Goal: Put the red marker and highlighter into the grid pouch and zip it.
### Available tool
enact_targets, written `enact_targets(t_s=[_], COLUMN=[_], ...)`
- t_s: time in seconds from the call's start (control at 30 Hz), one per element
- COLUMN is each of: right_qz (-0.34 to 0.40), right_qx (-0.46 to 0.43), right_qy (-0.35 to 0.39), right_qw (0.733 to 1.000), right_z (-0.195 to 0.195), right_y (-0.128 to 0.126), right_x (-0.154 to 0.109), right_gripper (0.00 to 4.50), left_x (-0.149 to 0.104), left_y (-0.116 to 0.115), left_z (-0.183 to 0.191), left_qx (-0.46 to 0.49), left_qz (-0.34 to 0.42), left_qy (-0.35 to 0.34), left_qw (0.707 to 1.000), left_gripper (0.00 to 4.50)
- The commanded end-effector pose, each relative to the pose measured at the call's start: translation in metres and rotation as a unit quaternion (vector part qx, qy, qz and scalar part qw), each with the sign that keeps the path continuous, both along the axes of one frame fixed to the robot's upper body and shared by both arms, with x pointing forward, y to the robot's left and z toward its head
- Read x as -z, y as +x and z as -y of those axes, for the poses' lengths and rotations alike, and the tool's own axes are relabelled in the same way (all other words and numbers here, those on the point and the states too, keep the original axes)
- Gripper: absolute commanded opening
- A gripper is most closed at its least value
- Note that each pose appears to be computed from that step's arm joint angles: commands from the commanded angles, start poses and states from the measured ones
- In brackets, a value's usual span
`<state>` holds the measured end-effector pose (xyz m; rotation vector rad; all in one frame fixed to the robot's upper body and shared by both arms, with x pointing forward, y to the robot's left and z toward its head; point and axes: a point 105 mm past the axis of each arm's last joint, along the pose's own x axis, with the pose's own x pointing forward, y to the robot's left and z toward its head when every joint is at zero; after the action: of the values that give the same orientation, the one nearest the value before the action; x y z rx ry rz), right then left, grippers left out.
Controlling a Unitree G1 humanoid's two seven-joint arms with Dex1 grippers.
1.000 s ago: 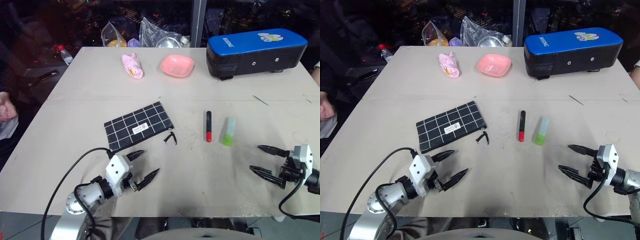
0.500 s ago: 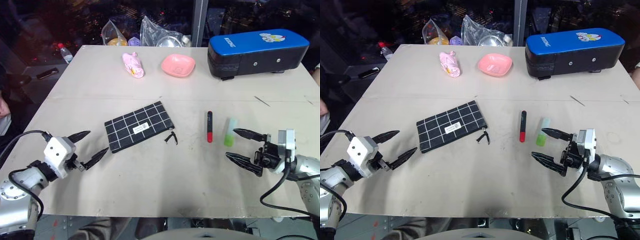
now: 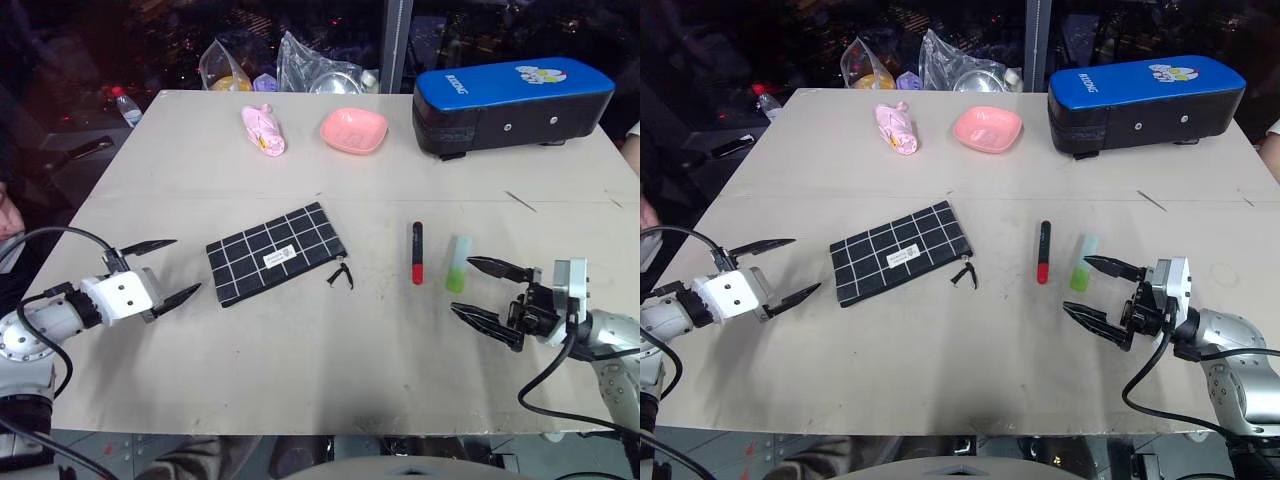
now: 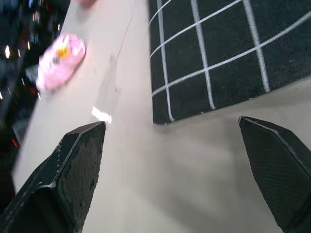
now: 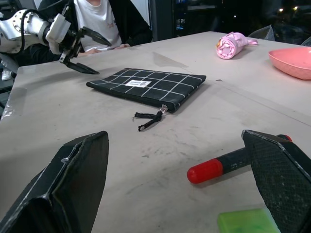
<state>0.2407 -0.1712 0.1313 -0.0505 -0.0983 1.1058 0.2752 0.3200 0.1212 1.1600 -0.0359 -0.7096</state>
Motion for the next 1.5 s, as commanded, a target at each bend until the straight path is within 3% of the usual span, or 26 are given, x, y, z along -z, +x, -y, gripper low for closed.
enact_targets(t_s=[0.03,0.2,0.9,1.5], right_qz=[0.026,0.031,0.027,0.02], right_qx=[0.006,0.004,0.008,0.032], right_qy=[-0.001,0.003,-0.008,-0.015], right_qw=[1.0,1.0,1.0,0.999], right_z=[0.003,0.0,0.004,0.007], right_y=[0.002,0.005,0.002,0.005], right_x=[-0.01,-0.01,-0.008,-0.006], right_gripper=[4.46,4.46,4.46,4.46], left_x=[0.003,0.008,0.018,0.009], left_y=[-0.007,-0.008,0.018,0.053], left_z=[0.003,0.009,0.085,0.119], left_qx=[0.042,0.072,0.183,0.146], left_qz=[-0.001,0.013,0.076,0.167], left_qy=[0.05,0.085,0.04,0.007], left_qw=[0.998,0.994,0.979,0.975], left_gripper=[4.45,4.45,4.45,4.45])
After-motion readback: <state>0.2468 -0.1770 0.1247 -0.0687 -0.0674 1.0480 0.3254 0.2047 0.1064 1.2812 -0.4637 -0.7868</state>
